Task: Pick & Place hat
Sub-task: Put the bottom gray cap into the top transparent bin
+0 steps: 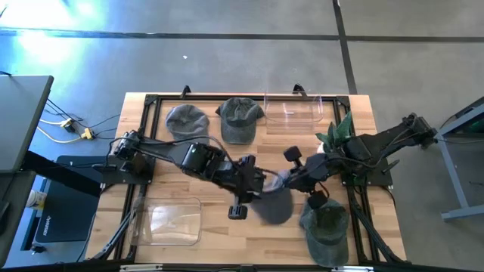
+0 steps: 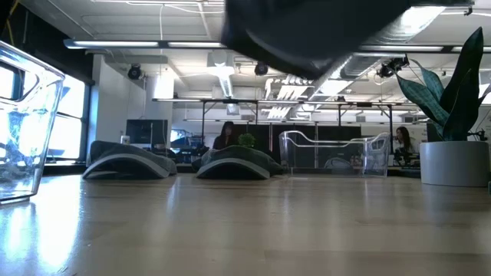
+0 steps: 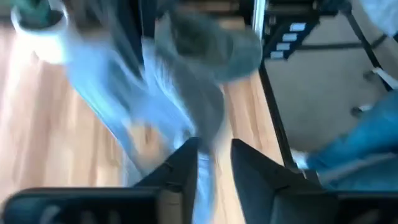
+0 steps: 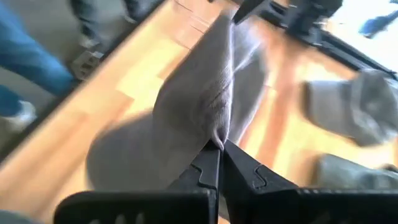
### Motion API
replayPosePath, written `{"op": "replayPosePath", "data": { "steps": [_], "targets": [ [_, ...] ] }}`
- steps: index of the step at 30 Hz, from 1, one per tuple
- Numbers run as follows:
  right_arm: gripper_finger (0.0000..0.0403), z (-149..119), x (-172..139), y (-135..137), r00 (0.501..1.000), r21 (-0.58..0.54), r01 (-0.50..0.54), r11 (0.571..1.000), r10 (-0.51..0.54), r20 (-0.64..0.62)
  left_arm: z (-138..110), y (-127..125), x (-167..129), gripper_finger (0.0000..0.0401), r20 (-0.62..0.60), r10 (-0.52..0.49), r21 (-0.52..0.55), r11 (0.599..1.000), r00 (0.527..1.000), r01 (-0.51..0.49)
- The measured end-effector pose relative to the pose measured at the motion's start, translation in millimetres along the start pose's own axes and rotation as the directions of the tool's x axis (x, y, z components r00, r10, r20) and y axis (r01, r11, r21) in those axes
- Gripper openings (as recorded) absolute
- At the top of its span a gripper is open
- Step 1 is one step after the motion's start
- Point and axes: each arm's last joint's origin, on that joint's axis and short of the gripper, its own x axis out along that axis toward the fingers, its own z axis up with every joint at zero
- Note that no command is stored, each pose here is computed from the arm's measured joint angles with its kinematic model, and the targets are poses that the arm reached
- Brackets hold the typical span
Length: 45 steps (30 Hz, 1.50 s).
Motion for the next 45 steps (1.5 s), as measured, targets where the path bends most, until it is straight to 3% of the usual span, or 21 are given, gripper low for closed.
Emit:
{"op": "replayPosePath", "data": {
  "steps": [6,10,16,18,22,27,31,34,38,42,45],
  "targets": [
    [0.0001,3,-4,17,0.993,-0.114,0.112,0.987,-0.114,-0.014,-15,16,-2,0.0134,-0.163,0.147,-0.055,0.986,0.976,-0.157],
    [0.0001,0,-7,30,0.986,-0.177,0.152,0.972,-0.162,-0.047,-26,21,-4,0.0130,-0.246,0.268,-0.067,0.954,0.931,-0.292],
    [0.0001,-2,-14,53,0.987,-0.220,0.130,0.967,-0.147,-0.060,-47,35,17,0.0112,-0.341,0.312,-0.156,0.911,0.887,-0.381],
    [0.0001,-2,-16,59,0.988,-0.237,0.132,0.962,-0.148,-0.050,-54,41,25,0.0104,-0.335,0.276,-0.205,0.912,0.901,-0.356],
    [0.0000,-1,-20,70,0.988,-0.233,0.139,0.963,-0.149,-0.029,-79,52,64,0.0087,-0.289,0.120,-0.300,0.931,0.950,-0.209],
    [0.0000,7,-34,80,0.985,-0.277,0.171,0.946,-0.172,0.023,-114,69,108,0.0064,-0.189,0.018,-0.421,0.902,0.982,-0.098],
    [0.0000,19,-46,79,0.971,-0.337,0.240,0.910,-0.220,0.097,-119,72,128,0.0049,0.064,-0.076,-0.454,0.886,0.995,0.097],
    [0.0000,29,-53,76,0.954,-0.378,0.295,0.878,-0.251,0.162,-113,71,135,0.0039,0.307,-0.132,-0.422,0.869,0.943,0.259],
    [0.0000,45,-63,71,0.914,-0.400,0.395,0.827,-0.309,0.263,-96,77,127,0.0024,0.532,-0.116,-0.366,0.862,0.839,0.351],
    [0.0000,59,-72,66,0.873,-0.382,0.462,0.801,-0.333,0.356,-80,81,114,0.0009,0.688,-0.127,-0.273,0.867,0.714,0.417],
    [0.0000,64,-77,64,0.863,-0.362,0.466,0.807,-0.324,0.388,-69,81,101,0.0001,0.795,-0.174,-0.162,0.862,0.582,0.480]
  ]
}}
